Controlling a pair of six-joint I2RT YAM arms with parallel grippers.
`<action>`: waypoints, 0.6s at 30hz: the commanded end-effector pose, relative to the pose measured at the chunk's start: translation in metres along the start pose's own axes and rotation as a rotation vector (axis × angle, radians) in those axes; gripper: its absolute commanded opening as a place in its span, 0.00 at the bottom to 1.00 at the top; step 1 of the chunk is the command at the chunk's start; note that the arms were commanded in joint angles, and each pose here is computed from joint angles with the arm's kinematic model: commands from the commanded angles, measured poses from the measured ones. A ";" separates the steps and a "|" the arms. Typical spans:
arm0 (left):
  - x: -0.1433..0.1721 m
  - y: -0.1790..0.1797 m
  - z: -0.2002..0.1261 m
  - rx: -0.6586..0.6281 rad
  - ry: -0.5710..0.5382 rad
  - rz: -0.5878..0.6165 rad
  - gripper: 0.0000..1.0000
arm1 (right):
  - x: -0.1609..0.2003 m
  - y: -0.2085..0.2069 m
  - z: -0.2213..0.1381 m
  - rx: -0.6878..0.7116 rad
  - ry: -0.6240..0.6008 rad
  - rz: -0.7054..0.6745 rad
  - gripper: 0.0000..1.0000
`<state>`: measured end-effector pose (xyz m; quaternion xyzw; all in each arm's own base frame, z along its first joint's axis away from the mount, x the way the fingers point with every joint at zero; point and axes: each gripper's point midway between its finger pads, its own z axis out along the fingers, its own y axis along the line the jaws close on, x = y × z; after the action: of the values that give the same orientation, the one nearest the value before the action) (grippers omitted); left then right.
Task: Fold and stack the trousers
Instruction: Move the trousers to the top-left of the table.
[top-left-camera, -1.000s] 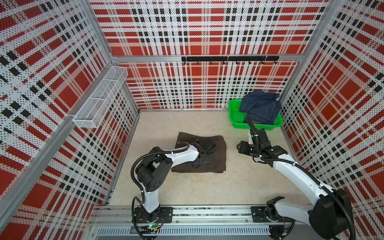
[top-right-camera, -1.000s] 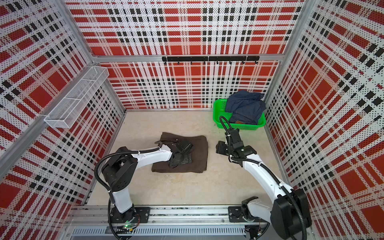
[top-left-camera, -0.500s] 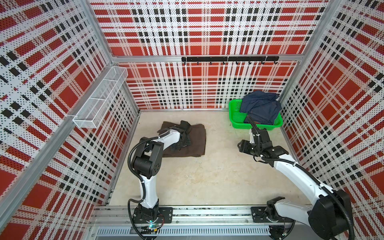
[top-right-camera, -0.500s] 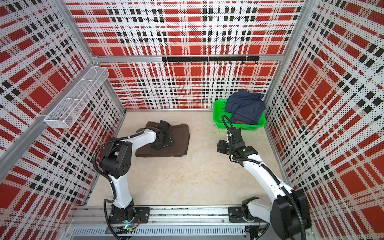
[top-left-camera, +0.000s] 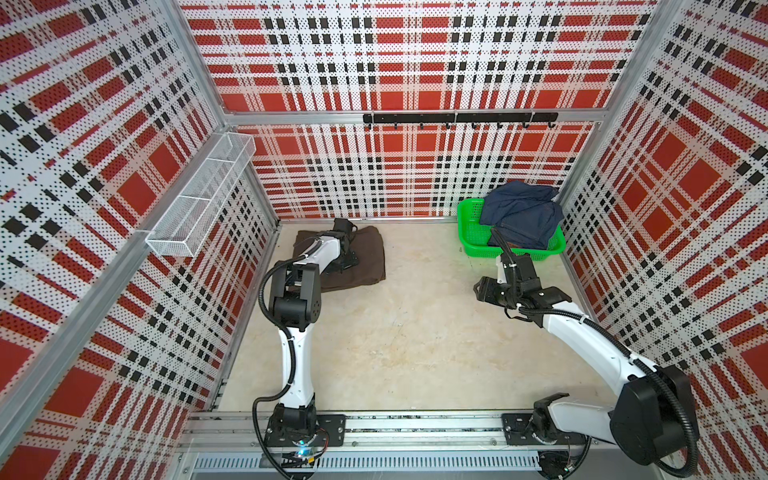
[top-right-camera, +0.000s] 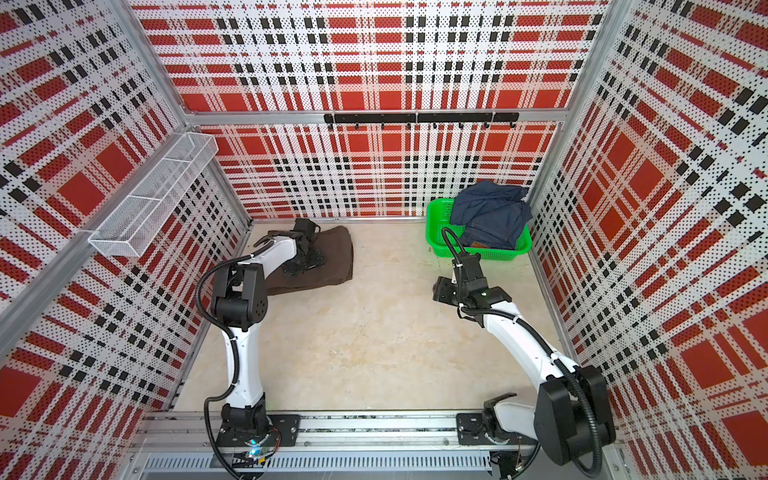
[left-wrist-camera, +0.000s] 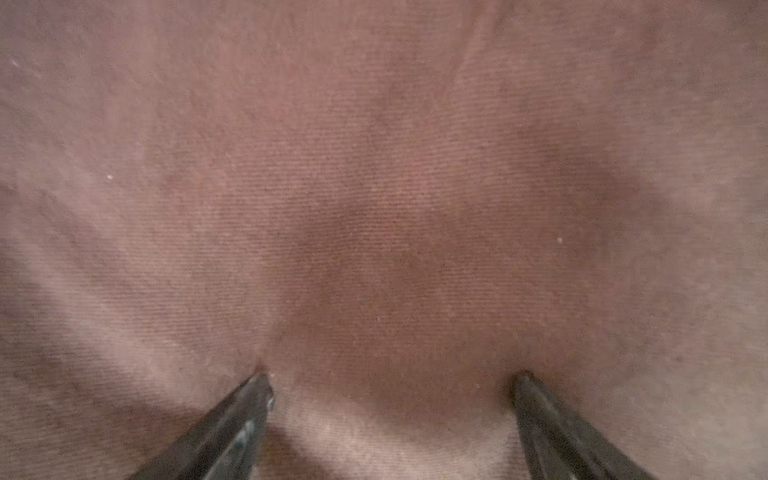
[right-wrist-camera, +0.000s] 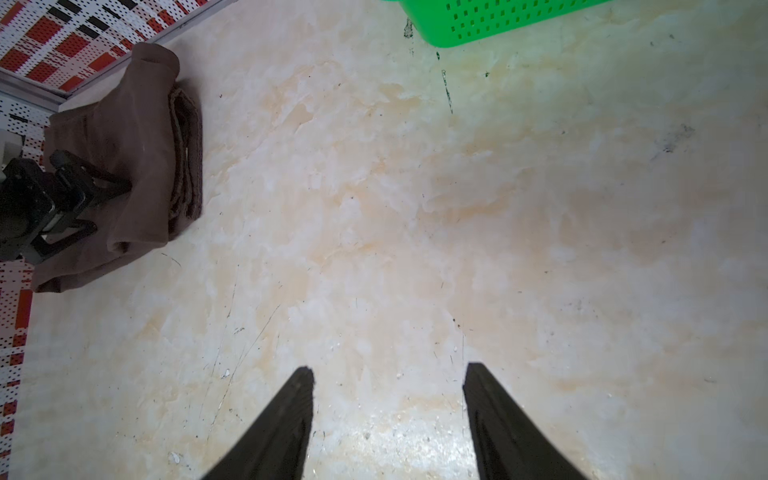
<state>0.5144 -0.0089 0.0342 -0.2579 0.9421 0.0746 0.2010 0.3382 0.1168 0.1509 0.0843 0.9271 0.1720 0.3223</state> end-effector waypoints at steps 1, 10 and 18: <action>-0.001 0.036 0.027 -0.137 0.051 0.009 0.95 | -0.015 0.005 0.002 -0.021 -0.028 -0.005 0.61; -0.056 0.052 0.042 -0.125 0.008 -0.050 0.95 | -0.020 0.002 0.017 -0.021 -0.012 0.011 0.61; -0.103 0.044 -0.020 -0.055 -0.127 -0.044 0.96 | -0.040 0.002 0.010 -0.037 -0.091 -0.030 0.61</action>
<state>0.5658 0.0712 0.0519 -0.2930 0.9229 0.1068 0.2258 0.3632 0.1118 0.1443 0.0865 0.9248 0.1754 0.3262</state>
